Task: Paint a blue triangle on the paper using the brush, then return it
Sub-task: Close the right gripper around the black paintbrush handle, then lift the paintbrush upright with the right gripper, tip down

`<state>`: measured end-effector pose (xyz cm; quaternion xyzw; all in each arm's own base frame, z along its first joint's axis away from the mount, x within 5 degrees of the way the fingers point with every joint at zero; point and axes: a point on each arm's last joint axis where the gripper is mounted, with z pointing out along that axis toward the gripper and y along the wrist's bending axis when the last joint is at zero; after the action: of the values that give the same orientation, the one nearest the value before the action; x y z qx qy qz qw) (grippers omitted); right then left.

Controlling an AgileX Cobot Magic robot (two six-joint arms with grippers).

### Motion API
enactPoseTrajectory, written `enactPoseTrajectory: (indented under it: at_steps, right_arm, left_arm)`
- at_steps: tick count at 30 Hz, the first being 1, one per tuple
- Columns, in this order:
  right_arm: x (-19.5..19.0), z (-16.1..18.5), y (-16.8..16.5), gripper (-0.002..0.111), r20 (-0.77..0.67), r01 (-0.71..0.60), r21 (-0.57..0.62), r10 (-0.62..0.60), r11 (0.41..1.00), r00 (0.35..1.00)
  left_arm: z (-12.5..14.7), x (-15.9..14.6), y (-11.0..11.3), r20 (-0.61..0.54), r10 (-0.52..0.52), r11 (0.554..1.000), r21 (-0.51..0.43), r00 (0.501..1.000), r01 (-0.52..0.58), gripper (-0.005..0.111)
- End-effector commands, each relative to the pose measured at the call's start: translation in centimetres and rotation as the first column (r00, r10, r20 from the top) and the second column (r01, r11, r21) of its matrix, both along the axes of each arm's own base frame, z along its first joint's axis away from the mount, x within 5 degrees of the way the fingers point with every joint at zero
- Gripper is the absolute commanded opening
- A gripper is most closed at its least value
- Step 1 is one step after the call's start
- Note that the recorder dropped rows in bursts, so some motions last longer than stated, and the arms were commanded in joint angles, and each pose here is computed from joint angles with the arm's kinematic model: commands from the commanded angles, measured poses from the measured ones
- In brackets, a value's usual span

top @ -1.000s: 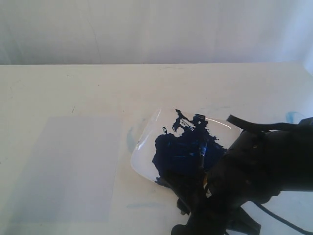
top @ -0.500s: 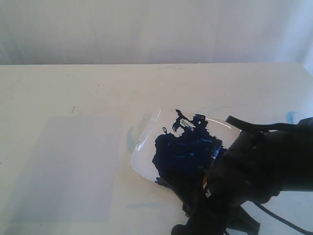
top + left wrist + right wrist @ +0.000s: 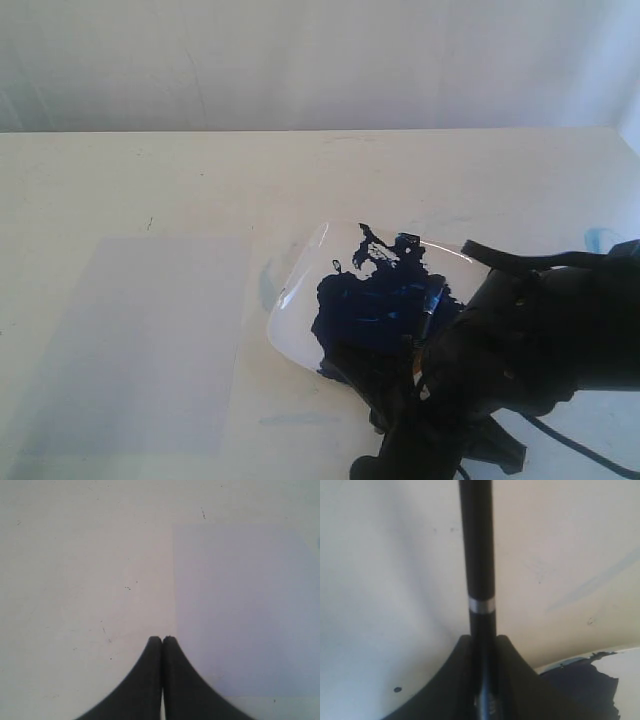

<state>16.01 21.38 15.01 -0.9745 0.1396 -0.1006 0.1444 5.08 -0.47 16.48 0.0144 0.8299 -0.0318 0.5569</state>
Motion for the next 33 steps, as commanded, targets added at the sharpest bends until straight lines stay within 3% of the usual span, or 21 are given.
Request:
enactPoseTrajectory:
  at_steps: [1, 12, 17, 19, 25, 30, 33]
  right_arm:
    - [-0.1, 0.0, 0.1, 0.0, 0.002, -0.003, 0.014, 0.003, 1.0, 1.0]
    - [-1.1, 3.8, 0.0, 0.0, -0.051, 0.142, 0.213, -0.134, 0.967, 0.99]
    - [-1.8, 6.4, 0.1, 0.0, -0.154, 0.287, 0.384, -0.245, 0.878, 0.957]
    - [-1.9, 7.5, 0.3, 0.0, -0.206, 0.36, 0.466, -0.297, 0.808, 0.933]
    - [-1.0, 10.7, 0.3, 0.0, -0.321, 0.525, 0.675, -0.435, 0.517, 0.841]
    - [0.1, 12.8, -0.3, 0.0, -0.48, 0.654, 0.728, -0.53, 0.204, 0.7]
    - [0.2, 13.2, -0.4, 0.0, -0.515, 0.674, 0.724, -0.536, 0.145, 0.669]
  left_arm:
    - [0.0, 0.0, 0.0, 0.002, -0.004, 1.0, -0.009, 1.0, 0.004, 0.0]
    - [0.0, 0.0, 0.0, 0.002, -0.004, 1.0, -0.009, 1.0, 0.004, 0.0]
    - [0.0, 0.0, 0.0, 0.002, -0.004, 1.0, -0.009, 1.0, 0.004, 0.0]
    - [0.0, 0.0, 0.0, 0.002, -0.004, 1.0, -0.009, 1.0, 0.004, 0.0]
    - [0.0, 0.0, 0.0, 0.002, -0.004, 1.0, -0.009, 1.0, 0.004, 0.0]
    - [0.0, 0.0, 0.0, 0.002, -0.004, 1.0, -0.009, 1.0, 0.004, 0.0]
    - [0.0, 0.0, 0.0, 0.002, -0.004, 1.0, -0.009, 1.0, 0.004, 0.0]
